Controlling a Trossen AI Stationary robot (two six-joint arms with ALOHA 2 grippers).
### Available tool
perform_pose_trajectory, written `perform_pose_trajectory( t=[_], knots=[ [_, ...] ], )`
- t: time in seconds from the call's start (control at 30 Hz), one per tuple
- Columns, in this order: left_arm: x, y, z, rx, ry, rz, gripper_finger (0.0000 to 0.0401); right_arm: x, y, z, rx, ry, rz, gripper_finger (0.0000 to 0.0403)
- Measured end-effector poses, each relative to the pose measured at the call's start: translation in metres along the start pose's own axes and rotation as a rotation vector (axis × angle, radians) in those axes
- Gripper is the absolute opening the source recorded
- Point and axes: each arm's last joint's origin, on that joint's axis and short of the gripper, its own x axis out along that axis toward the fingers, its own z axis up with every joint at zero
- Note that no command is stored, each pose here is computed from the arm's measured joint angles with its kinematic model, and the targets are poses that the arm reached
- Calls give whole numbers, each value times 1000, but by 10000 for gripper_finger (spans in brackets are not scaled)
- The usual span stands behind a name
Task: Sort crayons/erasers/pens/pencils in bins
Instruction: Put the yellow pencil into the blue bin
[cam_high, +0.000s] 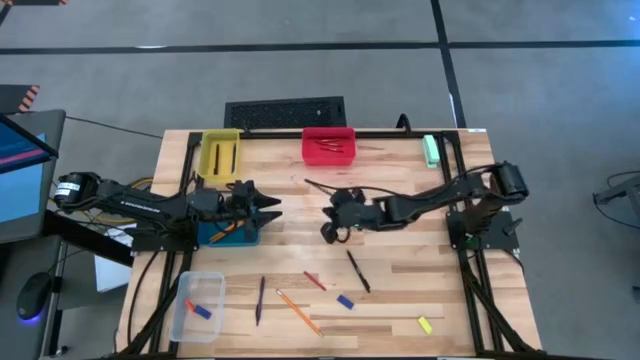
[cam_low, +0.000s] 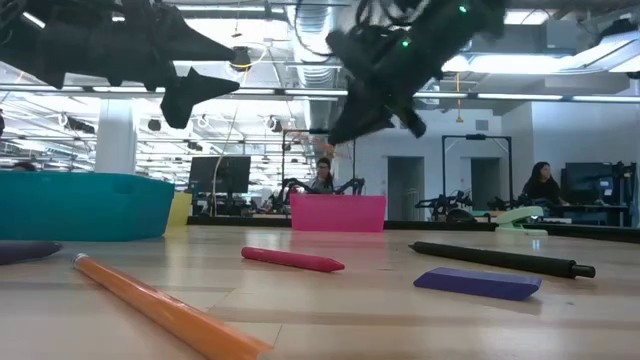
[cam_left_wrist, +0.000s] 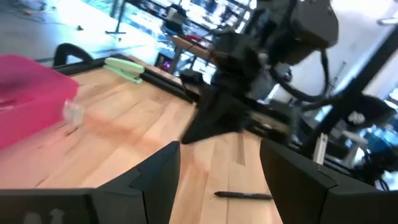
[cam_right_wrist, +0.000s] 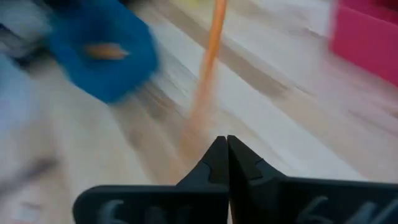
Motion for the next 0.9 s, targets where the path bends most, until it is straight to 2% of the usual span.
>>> perform_pose_trajectory(
  t=[0.13,0.23,0.4,0.57,0.67,0.77,0.83,0.9],
  knots=[
    [0,1,3,-70,-46,35,213,-5,5,-10,55,-151,209,2],
    [1,-1,6,-82,-68,28,213,-5,12,-15,35,-193,272,2],
    [3,-3,9,-89,-54,12,213,0,9,-23,1,-136,238,5],
    [7,-7,7,-70,77,9,202,-3,5,-27,-62,-79,195,5],
    [10,-13,9,-25,179,42,178,-10,-1,-28,-134,-43,143,3],
    [14,-24,18,33,238,56,144,-11,-22,-44,-194,-14,86,2],
    [17,-31,23,73,289,69,117,-11,-40,-55,-204,-39,105,2],
    [22,-37,28,104,352,99,90,-12,-55,-62,-174,-83,179,2]
  ],
)
